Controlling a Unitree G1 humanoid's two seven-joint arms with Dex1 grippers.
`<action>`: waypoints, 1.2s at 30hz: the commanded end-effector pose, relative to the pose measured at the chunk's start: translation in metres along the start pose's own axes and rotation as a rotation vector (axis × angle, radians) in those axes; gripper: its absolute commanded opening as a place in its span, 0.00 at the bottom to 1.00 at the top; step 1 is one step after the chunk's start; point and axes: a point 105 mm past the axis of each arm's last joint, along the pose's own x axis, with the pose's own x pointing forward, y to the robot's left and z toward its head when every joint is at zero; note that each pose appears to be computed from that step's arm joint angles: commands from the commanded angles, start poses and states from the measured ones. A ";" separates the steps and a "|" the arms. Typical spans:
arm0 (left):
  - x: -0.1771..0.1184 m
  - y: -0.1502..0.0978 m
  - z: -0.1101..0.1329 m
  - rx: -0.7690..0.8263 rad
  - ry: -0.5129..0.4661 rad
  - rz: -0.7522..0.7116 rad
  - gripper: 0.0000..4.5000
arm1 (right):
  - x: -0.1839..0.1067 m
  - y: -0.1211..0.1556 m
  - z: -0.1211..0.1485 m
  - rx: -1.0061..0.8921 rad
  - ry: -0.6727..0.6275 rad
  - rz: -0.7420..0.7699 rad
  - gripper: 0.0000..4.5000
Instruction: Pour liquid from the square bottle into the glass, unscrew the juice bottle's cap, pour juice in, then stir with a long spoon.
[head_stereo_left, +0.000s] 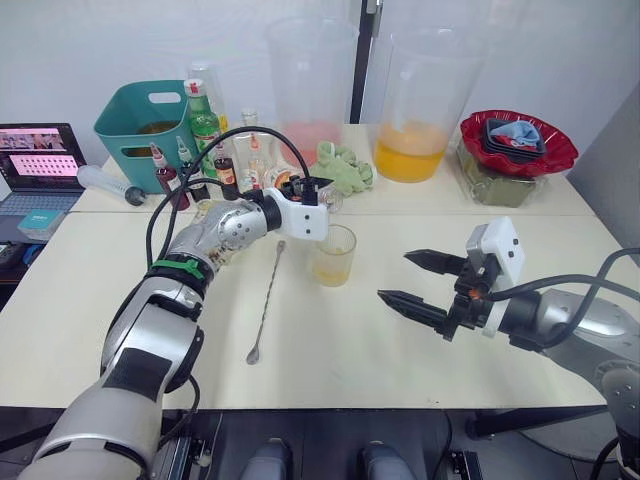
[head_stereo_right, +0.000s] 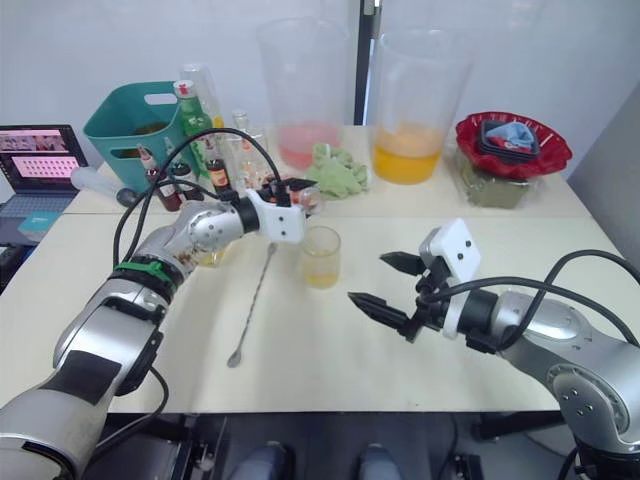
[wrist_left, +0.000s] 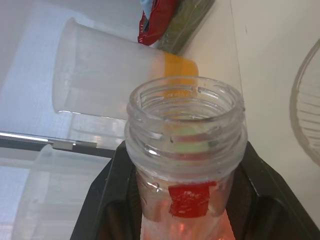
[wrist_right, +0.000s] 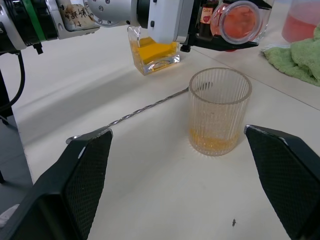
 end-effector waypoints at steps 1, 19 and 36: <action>0.002 0.027 0.013 0.103 -0.052 0.082 0.36 | -0.005 0.002 0.008 -0.037 -0.012 -0.003 0.99; 0.000 0.019 0.007 0.214 -0.035 0.094 0.36 | -0.007 -0.001 0.007 -0.040 -0.014 -0.009 0.99; 0.001 0.021 0.006 0.209 -0.025 0.095 0.36 | -0.005 -0.001 0.007 -0.043 -0.019 -0.009 0.99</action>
